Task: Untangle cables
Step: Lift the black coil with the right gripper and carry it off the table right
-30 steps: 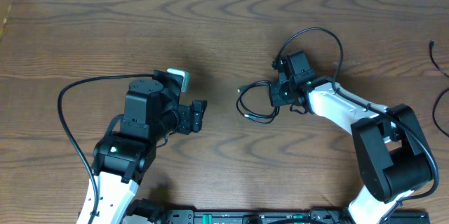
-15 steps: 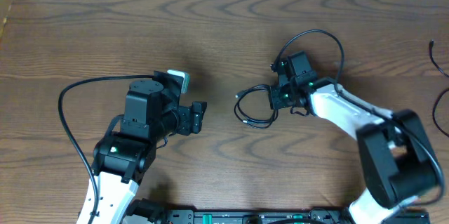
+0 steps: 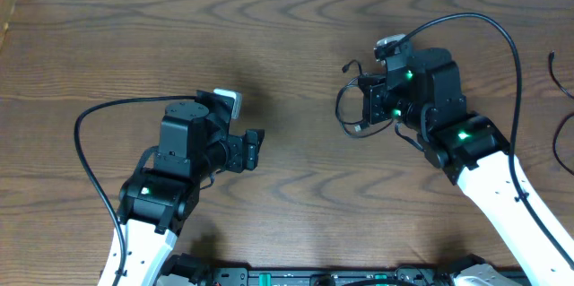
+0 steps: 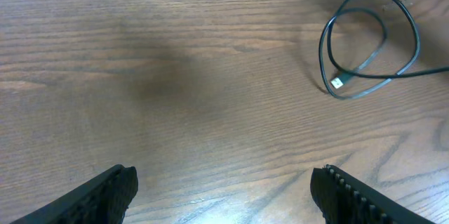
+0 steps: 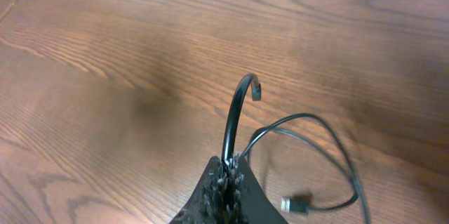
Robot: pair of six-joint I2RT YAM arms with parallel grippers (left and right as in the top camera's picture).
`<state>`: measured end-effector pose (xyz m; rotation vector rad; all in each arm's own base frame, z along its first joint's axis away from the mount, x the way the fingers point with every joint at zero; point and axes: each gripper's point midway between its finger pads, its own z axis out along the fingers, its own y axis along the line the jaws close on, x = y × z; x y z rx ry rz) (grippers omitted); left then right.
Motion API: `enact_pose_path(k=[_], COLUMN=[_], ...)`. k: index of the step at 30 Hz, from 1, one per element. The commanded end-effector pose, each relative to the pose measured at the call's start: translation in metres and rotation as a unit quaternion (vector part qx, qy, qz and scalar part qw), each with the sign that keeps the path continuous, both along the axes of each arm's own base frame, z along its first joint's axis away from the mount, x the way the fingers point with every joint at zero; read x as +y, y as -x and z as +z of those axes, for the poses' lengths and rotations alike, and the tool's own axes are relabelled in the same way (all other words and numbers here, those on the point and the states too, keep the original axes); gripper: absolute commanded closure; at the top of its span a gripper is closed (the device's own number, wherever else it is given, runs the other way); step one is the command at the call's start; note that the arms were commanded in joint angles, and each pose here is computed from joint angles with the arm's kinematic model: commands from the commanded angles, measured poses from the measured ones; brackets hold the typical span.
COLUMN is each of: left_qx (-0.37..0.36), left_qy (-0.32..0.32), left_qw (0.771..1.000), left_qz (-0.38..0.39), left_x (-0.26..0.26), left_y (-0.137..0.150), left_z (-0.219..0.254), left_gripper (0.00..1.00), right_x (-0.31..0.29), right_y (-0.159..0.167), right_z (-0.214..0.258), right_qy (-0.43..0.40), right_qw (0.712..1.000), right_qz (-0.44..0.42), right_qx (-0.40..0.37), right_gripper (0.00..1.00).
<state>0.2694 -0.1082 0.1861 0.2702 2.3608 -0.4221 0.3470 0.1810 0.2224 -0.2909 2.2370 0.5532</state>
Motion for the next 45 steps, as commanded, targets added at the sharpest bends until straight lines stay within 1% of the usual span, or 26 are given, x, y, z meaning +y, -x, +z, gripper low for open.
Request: enact_pose_path(k=[1, 6, 12, 18, 21, 24, 26, 27, 30, 34, 41, 43, 45], left_qx=[-0.002, 0.007, 0.012, 0.012, 0.011, 0.011, 0.011, 0.011, 0.009, 0.006, 0.002, 0.002, 0.002], left_qy=[-0.001, -0.003, -0.005, -0.005, -0.005, -0.005, -0.005, -0.005, -0.004, -0.003, -0.002, -0.002, -0.002], left_qw=[1.0, 1.0, 1.0, 1.0, 1.0, 1.0, 1.0, 1.0, 1.0, 1.0, 1.0, 1.0, 1.0], left_qz=[0.004, 0.004, 0.004, 0.004, 0.005, 0.005, 0.005, 0.005, 0.005, 0.004, 0.005, 0.005, 0.005], left_x=[0.002, 0.003, 0.004, 0.003, 0.003, 0.003, 0.003, 0.003, 0.003, 0.003, 0.003, 0.003, 0.003], left_y=[0.001, 0.004, 0.006, 0.005, 0.005, 0.005, 0.005, 0.005, 0.005, 0.004, 0.002, 0.002, 0.002], left_z=[0.0, -0.003, -0.005, -0.005, -0.005, -0.005, -0.005, -0.005, -0.004, -0.003, -0.001, -0.001, -0.001], left_gripper=[0.16, 0.15, 0.15, 0.15, 0.15, 0.15, 0.15, 0.15, 0.15, 0.15, 0.15, 0.15, 0.15], right_x=[-0.003, -0.007, -0.009, -0.048, -0.078, -0.111, -0.126, -0.134, -0.169, -0.211, -0.297, -0.326, -0.359], right_y=[0.0, -0.004, -0.008, -0.015, -0.025, -0.042, -0.054, -0.06, -0.084, -0.117, -0.179, -0.19, -0.194], right_z=[0.007, 0.015, 0.053, 0.097, 0.121, 0.136, 0.141, 0.141, 0.137, 0.128, 0.108, 0.103, 0.101], right_qy=[-0.001, -0.005, 0.004, 0.088, 0.123, 0.123, 0.119, 0.116, 0.114, 0.139, 0.163, 0.166, 0.171], right_qw=[1.0, 1.0, 0.999, 0.99, 0.982, 0.977, 0.979, 0.98, 0.976, 0.968, 0.945, 0.935, 0.919], right_qz=[-0.003, -0.01, -0.006, -0.067, -0.101, -0.14, -0.137, -0.136, -0.171, -0.199, -0.279, -0.313, -0.353], right_qx=[-0.009, -0.018, -0.049, -0.087, -0.104, -0.102, -0.095, -0.091, -0.073, -0.063, -0.047, -0.039, -0.03], right_gripper=[0.99, 0.99, 0.99, 0.99, 0.99, 0.99, 0.99, 0.99, 0.99, 0.99, 0.99, 0.99, 0.99])
